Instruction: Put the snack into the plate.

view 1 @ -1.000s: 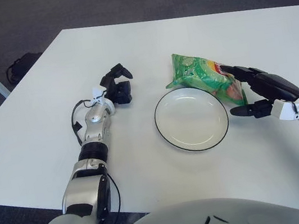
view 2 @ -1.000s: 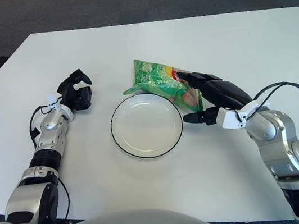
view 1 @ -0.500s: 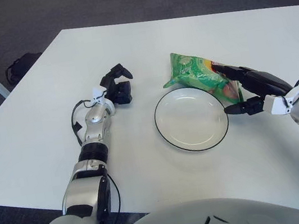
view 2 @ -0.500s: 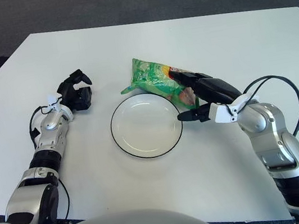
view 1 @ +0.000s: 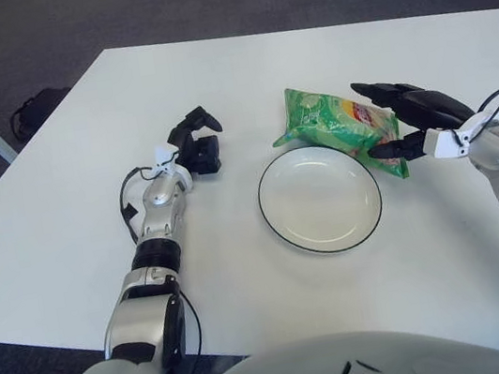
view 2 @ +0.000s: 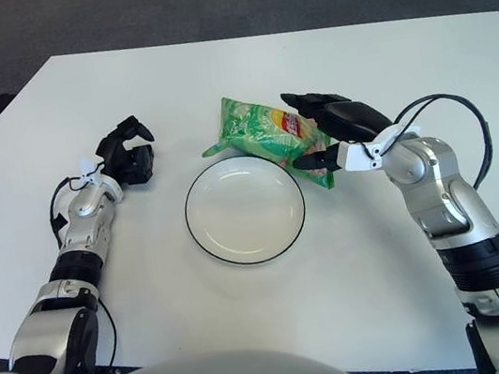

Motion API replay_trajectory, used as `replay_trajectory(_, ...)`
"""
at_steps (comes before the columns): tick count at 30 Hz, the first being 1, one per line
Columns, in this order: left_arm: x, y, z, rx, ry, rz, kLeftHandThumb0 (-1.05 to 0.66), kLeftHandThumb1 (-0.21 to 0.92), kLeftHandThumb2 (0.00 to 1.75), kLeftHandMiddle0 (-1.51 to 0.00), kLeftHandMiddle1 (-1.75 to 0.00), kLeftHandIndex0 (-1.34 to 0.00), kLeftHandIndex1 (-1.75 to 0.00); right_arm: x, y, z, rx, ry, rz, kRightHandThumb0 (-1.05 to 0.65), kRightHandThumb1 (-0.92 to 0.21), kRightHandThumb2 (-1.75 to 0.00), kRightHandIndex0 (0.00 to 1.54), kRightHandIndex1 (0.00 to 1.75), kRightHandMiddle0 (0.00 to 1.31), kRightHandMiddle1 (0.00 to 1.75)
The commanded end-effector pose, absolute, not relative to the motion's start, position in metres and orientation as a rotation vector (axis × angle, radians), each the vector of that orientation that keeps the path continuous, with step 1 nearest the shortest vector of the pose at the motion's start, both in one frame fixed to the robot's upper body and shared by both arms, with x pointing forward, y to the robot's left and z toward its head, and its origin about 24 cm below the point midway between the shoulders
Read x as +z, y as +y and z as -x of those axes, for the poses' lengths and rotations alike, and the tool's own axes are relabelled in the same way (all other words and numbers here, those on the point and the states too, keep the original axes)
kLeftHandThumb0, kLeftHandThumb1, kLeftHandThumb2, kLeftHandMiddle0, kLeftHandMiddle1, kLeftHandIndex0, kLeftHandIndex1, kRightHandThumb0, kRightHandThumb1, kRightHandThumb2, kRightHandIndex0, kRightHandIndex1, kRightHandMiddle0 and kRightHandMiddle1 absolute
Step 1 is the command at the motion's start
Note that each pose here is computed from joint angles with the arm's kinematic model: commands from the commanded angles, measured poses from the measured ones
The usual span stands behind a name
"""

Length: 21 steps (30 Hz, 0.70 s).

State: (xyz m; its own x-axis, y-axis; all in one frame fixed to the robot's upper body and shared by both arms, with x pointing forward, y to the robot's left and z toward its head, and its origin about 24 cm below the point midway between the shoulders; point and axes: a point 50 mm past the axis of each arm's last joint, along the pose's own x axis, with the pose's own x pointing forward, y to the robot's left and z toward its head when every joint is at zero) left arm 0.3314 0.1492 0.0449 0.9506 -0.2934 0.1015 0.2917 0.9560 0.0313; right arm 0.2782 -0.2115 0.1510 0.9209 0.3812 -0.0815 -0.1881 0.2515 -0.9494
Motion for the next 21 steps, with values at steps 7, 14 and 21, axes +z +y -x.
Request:
replay_trajectory(7,-0.001,0.145,-0.305,-0.308,0.067,0.01,-0.48,0.29,1.34,-1.2,-1.75,-0.63,-1.75,0.165,-0.207,-0.291,0.343,-0.22,1.294,-1.05,-0.92,-0.62,0.0,0.0,0.0,0.0)
replay_trajectory(14,-0.001,0.145,-0.305,-0.307,0.071,0.01,-0.48,0.3,1.33,-1.2,-1.75,-0.62,-1.75,0.17,-0.206,-0.3,0.332,-0.236,1.302,-1.05,-0.92,-0.66,0.0,0.0,0.0,0.0)
replay_trajectory(21,-0.001,0.144,-0.305,-0.31,0.073,0.01,-0.49,0.29,1.34,-1.22,-1.75,-0.63,-1.75,0.17,-0.201,-0.314,0.34,-0.26,1.296,-1.05,-0.92,-0.67,0.0,0.0,0.0,0.0)
